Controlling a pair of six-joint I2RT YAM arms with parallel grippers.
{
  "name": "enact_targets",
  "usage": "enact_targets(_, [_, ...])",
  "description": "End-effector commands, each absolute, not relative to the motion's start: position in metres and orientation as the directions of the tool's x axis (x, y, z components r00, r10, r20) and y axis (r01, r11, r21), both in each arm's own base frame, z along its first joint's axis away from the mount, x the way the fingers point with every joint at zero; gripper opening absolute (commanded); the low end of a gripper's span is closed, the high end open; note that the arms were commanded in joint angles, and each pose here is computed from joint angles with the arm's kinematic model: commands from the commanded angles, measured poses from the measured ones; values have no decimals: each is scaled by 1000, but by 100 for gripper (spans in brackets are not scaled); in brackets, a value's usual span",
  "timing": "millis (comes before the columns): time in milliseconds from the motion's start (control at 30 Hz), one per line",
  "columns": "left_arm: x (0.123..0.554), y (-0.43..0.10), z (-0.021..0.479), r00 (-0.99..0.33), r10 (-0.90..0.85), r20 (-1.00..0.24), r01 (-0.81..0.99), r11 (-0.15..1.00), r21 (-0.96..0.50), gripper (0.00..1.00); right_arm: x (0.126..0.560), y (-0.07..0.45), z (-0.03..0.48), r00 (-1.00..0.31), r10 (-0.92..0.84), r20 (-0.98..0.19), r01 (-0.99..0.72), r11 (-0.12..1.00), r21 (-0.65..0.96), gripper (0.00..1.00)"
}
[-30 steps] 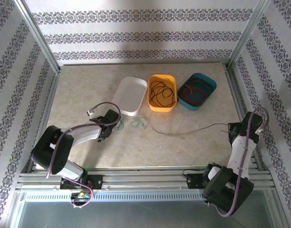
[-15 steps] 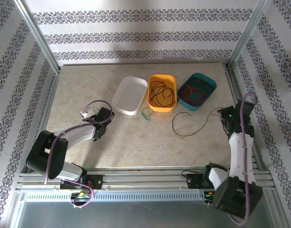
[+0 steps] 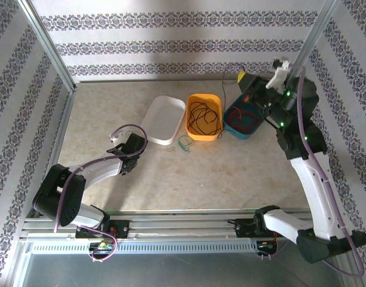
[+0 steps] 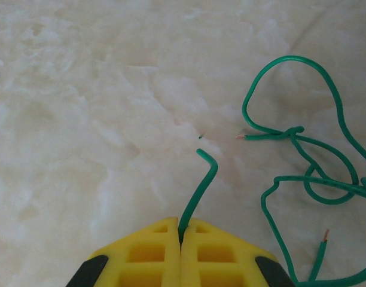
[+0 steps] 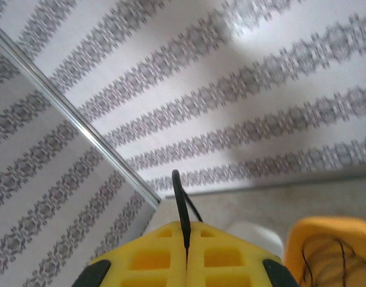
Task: Untangle the cables
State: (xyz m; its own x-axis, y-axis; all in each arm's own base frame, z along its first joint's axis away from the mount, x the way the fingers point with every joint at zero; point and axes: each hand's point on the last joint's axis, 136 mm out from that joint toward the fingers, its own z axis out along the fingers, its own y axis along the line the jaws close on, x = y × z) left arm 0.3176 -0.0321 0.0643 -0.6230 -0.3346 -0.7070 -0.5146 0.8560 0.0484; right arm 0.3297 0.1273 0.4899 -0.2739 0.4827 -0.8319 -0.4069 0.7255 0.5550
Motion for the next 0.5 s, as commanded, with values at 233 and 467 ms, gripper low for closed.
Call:
enact_targets(233, [316, -36, 68, -625, -330, -708, -511, 858, 50, 0, 407, 128, 529, -131, 433, -892, -378, 810, 448, 0])
enact_targets(467, [315, -37, 66, -630, -331, -703, -506, 861, 47, 0, 454, 137, 434, -314, 401, -861, -276, 829, 487, 0])
